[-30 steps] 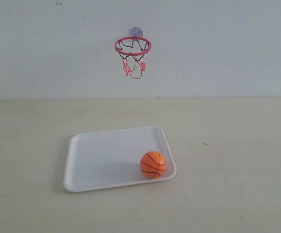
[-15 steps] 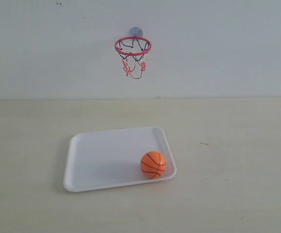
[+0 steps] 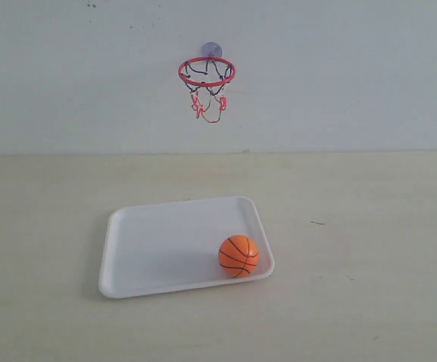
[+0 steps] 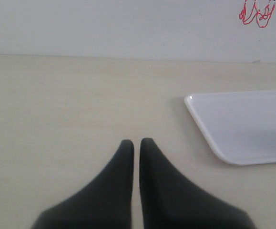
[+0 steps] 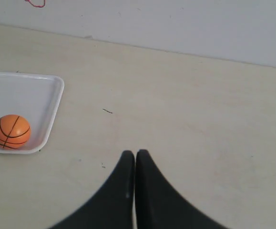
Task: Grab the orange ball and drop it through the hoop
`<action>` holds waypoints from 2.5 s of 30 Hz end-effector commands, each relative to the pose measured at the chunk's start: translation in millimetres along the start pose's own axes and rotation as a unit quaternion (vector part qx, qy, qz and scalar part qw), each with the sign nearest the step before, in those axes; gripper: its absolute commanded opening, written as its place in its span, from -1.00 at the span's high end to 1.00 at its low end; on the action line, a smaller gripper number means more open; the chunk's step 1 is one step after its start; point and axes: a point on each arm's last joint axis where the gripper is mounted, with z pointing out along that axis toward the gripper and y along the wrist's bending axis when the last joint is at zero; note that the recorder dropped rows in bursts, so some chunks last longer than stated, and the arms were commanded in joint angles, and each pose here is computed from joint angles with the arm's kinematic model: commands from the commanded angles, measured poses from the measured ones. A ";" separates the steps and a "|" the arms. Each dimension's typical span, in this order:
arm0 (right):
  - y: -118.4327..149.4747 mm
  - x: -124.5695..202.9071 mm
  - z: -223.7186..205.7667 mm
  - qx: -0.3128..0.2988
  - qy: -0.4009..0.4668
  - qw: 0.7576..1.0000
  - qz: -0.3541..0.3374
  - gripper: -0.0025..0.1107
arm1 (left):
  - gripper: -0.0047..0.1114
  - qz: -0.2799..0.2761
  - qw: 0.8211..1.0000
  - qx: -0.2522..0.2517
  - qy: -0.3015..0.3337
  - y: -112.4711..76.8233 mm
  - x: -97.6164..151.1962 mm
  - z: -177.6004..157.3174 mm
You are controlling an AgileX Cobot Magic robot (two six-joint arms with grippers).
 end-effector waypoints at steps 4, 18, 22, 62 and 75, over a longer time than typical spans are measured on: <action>-0.6 -11.1 29.4 -0.008 -0.016 0.999 0.051 0.96 | 0.85 -0.007 1.000 0.001 0.001 -0.2 1.3 0.1; 13.9 4.9 124.3 -0.069 0.181 0.980 0.046 0.96 | 0.85 -0.007 1.000 0.001 0.001 -0.2 1.3 0.1; 58.1 -11.1 144.5 -0.145 0.208 0.966 -0.040 0.96 | 0.85 -0.007 1.000 0.001 0.001 -0.2 1.3 0.1; 158.3 13.7 301.7 -0.188 0.351 0.916 0.047 -0.24 | 0.85 -0.007 1.000 0.001 0.001 -0.2 1.3 0.1; 158.4 13.7 301.7 -0.180 0.355 0.915 0.069 0.70 | 0.85 -0.007 1.000 0.001 0.001 -0.2 1.3 0.1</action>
